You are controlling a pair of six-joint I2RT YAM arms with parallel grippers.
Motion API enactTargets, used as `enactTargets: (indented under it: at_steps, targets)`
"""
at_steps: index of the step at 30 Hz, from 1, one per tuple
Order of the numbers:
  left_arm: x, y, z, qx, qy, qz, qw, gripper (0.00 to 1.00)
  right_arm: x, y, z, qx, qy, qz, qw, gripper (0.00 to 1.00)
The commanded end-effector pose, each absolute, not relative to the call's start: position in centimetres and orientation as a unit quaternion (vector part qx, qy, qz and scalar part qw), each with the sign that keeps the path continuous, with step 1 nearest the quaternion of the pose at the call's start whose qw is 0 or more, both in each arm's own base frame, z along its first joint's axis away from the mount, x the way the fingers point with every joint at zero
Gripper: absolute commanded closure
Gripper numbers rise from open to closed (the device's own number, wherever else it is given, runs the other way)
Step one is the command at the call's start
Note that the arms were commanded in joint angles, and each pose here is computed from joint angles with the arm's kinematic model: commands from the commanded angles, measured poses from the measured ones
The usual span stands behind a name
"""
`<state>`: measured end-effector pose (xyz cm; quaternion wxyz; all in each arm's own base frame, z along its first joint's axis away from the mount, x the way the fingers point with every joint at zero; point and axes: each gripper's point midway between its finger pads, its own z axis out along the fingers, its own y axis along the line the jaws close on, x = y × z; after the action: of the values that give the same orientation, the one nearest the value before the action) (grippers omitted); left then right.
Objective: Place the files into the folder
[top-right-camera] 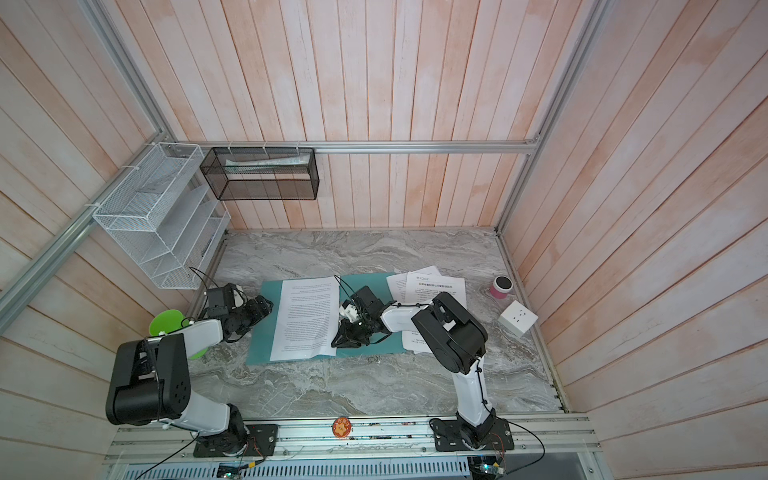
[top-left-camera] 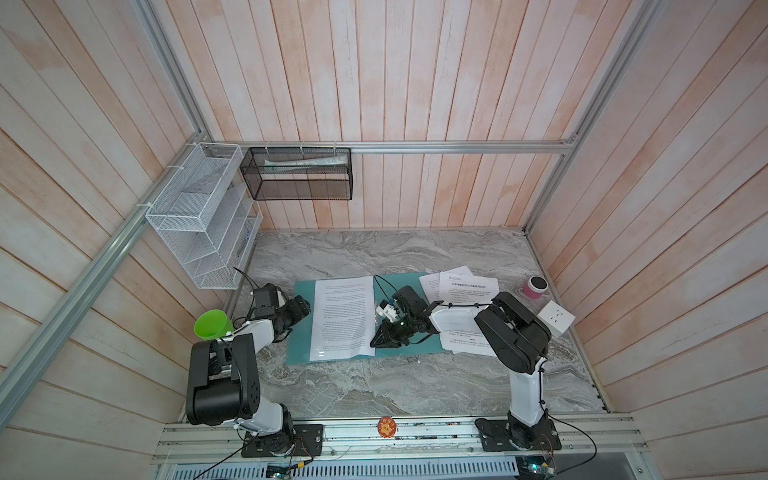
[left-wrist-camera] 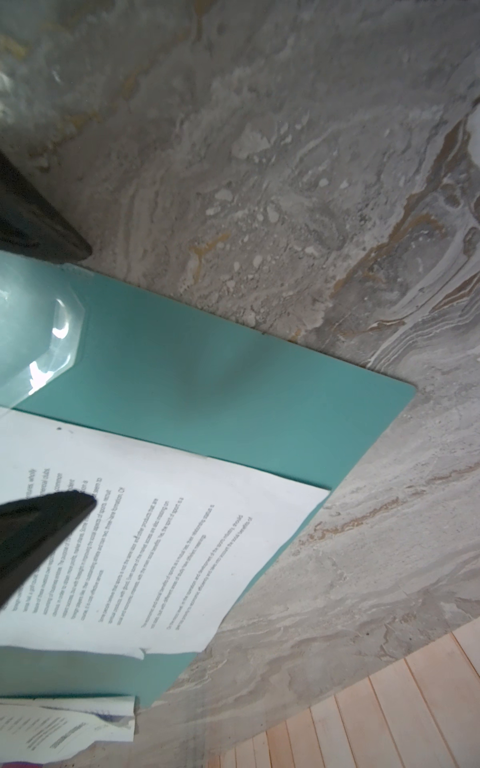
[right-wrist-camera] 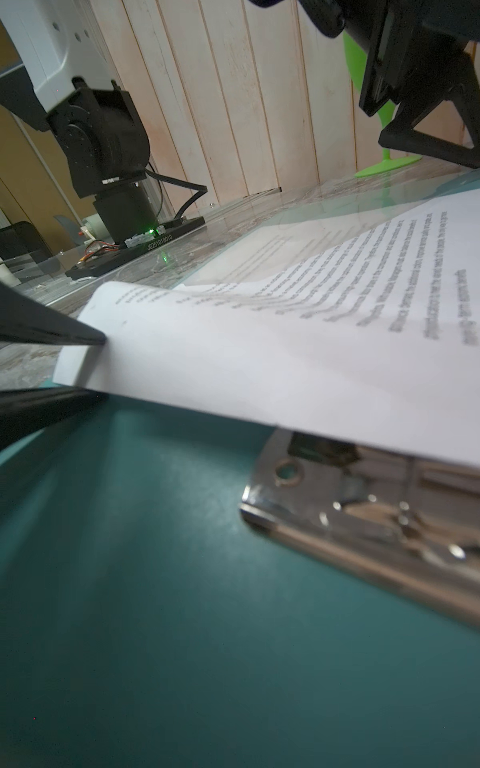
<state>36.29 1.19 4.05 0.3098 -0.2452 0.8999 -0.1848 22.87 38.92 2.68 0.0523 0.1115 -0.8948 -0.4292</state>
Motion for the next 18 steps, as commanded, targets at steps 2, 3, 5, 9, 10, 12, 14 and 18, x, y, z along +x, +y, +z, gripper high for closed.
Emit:
enactTargets:
  at_steps: [2, 3, 5, 9, 10, 12, 14, 18]
  targets:
    - [34.7, 0.4, 2.9, -0.253, 0.905, -0.198, 0.279, 0.12, 23.4, 37.7, 2.8, 0.104, -0.901, -0.419, 0.038, 0.65]
    - [34.7, 0.4, 2.9, -0.252, 0.905, -0.198, 0.279, 0.12, 23.6, 37.7, 3.2, 0.104, -0.898, -0.426, 0.032, 0.63]
    - [34.8, 0.4, 2.9, -0.252, 0.905, -0.198, 0.28, 0.12, 24.2, 37.6, 3.8, 0.102, -0.895, -0.433, 0.019, 0.61]
    - [34.8, 0.4, 2.9, -0.252, 0.905, -0.199, 0.281, 0.12, 25.0, 37.8, 3.8, 0.102, -0.89, -0.444, 0.012, 0.6]
    - [34.8, 0.4, 2.9, -0.252, 0.905, -0.199, 0.28, 0.12, 25.1, 38.1, 3.7, 0.103, -0.887, -0.45, 0.014, 0.6]
    - [34.9, 0.4, 2.9, -0.252, 0.904, -0.2, 0.281, 0.12, 25.3, 38.6, 3.6, 0.101, -0.882, -0.461, 0.017, 0.6]
    - [35.0, 0.4, 2.9, -0.251, 0.904, -0.201, 0.281, 0.12, 25.6, 39.1, 3.4, 0.099, -0.877, -0.47, 0.021, 0.6]
    - [35.0, 0.3, 3.0, -0.25, 0.904, -0.201, 0.281, 0.12, 26.0, 40.1, 3.2, 0.092, -0.867, -0.489, 0.027, 0.6]
